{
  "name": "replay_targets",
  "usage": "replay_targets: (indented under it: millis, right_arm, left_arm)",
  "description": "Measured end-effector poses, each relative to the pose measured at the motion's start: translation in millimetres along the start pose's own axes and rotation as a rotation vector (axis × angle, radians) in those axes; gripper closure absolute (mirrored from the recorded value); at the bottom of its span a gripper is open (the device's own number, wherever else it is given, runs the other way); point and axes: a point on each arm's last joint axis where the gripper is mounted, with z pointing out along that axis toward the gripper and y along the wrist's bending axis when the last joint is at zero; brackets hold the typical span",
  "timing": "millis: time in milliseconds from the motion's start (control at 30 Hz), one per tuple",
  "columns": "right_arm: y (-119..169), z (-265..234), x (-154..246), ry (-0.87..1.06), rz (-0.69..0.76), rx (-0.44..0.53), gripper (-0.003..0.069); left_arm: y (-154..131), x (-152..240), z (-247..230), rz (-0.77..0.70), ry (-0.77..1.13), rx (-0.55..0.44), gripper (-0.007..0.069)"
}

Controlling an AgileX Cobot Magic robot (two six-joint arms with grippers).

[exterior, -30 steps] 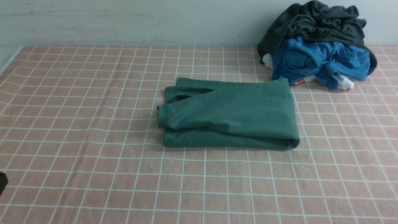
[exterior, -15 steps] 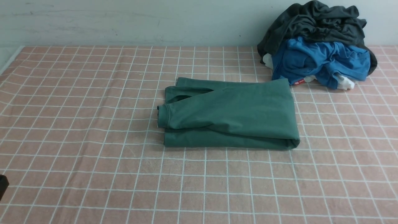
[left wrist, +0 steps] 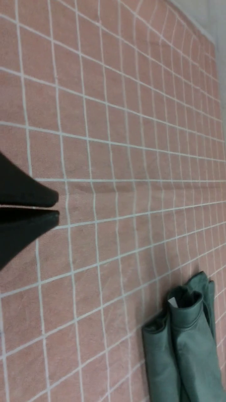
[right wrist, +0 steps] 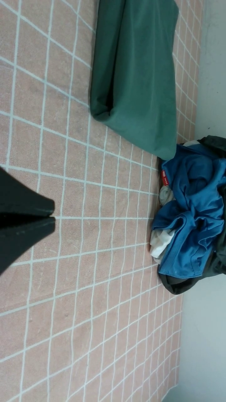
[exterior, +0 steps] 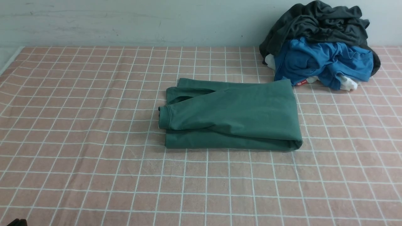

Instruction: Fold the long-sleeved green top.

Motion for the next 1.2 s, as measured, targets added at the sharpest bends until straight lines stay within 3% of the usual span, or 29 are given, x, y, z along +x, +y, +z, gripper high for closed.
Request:
replay_targets:
  millis: [1200]
  right_arm:
    - [0.0, 0.0, 0.0, 0.000, 0.000, 0.000, 0.0673]
  left_arm:
    - [0.0, -0.1, -0.1, 0.022, 0.002, 0.000, 0.0628]
